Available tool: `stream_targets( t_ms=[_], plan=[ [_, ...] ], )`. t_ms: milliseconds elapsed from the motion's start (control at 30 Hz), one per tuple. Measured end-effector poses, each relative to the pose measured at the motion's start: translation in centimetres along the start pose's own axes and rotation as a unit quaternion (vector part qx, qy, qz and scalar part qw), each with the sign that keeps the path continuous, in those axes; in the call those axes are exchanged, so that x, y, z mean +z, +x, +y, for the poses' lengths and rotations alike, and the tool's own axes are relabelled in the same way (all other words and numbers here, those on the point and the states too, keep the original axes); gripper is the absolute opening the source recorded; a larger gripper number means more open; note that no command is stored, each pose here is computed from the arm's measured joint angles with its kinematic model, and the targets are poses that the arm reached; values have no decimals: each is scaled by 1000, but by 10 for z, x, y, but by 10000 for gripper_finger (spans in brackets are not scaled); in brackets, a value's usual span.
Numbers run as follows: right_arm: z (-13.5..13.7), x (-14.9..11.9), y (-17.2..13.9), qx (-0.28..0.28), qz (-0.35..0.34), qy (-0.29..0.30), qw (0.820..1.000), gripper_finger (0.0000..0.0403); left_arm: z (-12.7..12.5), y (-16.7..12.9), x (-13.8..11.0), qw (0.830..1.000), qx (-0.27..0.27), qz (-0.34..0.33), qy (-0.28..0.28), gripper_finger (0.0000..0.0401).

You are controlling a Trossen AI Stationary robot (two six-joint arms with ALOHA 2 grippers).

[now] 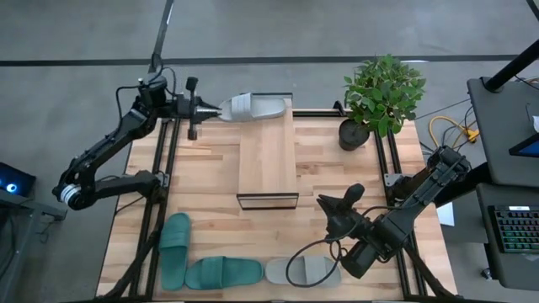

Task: Pick and place slides into the shelf
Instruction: Put the gray slide on the shelf

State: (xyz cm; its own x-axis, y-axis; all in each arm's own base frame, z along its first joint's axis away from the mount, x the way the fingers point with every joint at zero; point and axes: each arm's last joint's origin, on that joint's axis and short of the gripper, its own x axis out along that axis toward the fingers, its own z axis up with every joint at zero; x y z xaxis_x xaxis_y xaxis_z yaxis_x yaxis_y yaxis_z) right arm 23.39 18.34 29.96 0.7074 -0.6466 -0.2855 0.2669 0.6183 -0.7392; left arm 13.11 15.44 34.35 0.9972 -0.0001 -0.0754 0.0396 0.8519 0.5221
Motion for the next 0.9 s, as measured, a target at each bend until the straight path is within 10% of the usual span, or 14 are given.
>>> stream_targets(
  t_ms=[333,900],
  plan=[
    [-2,4,-3,8,-4,-68,998,47,-16,0,26,986,-76,-62,-137,13],
    [29,-25,-99,227,-54,-65,970,47,-41,26,19,973,-105,-46,-200,13]
  ],
)
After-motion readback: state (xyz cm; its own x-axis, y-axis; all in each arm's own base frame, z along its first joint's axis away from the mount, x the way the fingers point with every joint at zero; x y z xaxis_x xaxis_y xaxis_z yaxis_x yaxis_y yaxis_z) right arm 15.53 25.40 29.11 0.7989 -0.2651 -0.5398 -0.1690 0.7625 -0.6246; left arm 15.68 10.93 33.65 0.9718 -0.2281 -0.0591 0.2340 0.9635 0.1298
